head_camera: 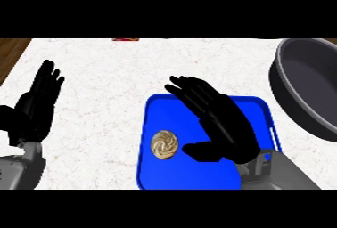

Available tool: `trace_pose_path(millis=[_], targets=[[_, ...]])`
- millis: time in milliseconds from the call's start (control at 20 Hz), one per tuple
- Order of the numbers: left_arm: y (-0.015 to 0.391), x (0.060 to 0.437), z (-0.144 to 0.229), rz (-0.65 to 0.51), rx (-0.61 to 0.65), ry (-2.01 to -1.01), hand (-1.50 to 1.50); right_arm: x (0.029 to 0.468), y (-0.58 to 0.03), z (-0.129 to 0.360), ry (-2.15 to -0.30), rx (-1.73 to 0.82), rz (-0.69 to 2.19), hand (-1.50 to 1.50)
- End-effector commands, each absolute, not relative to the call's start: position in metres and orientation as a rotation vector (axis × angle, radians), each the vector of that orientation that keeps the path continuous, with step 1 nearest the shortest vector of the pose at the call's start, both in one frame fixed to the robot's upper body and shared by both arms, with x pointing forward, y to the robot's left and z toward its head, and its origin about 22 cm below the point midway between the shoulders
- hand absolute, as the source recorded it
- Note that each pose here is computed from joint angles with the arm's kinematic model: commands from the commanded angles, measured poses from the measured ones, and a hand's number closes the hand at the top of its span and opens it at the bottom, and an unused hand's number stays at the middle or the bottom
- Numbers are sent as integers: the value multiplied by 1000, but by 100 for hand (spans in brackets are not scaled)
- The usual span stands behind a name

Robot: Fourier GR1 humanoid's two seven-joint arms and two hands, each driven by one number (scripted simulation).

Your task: Pick the cupcake from the tray and place it in the pot

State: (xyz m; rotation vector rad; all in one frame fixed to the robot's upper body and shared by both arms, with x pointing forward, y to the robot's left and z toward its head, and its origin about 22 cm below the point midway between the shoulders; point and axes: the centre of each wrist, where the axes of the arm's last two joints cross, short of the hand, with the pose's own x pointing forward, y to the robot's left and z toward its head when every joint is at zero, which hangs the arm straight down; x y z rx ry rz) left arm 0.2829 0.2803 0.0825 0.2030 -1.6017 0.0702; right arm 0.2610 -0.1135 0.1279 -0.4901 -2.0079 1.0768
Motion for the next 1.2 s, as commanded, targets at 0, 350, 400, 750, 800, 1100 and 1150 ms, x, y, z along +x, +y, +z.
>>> trace_pose_path(millis=[0, 350, 400, 750, 800, 1100, 1150], targets=[[278, 281, 79, 66, 228, -1604, 0, 241, -96, 130, -1765, -530, 1324, -150], [282, 281, 84, 67, 221, -1602, 0, 233, -29, 138, -1394, -661, 1610, -150], [283, 284, 82, 68, 201, -1608, 0, 216, -11, 146, -1379, -670, 1633, -150], [287, 285, 79, 70, 199, -1616, 0, 228, 19, 137, -1234, -651, 1621, -150], [293, 291, 93, 59, 216, -1619, 0, 225, 11, 115, -1210, -634, 1616, -150], [273, 278, 81, 70, 191, -1625, 0, 234, 23, 130, -1206, -645, 1611, -150], [274, 285, 87, 62, 179, -1614, 0, 226, 24, 119, -1163, -679, 1613, -150]])
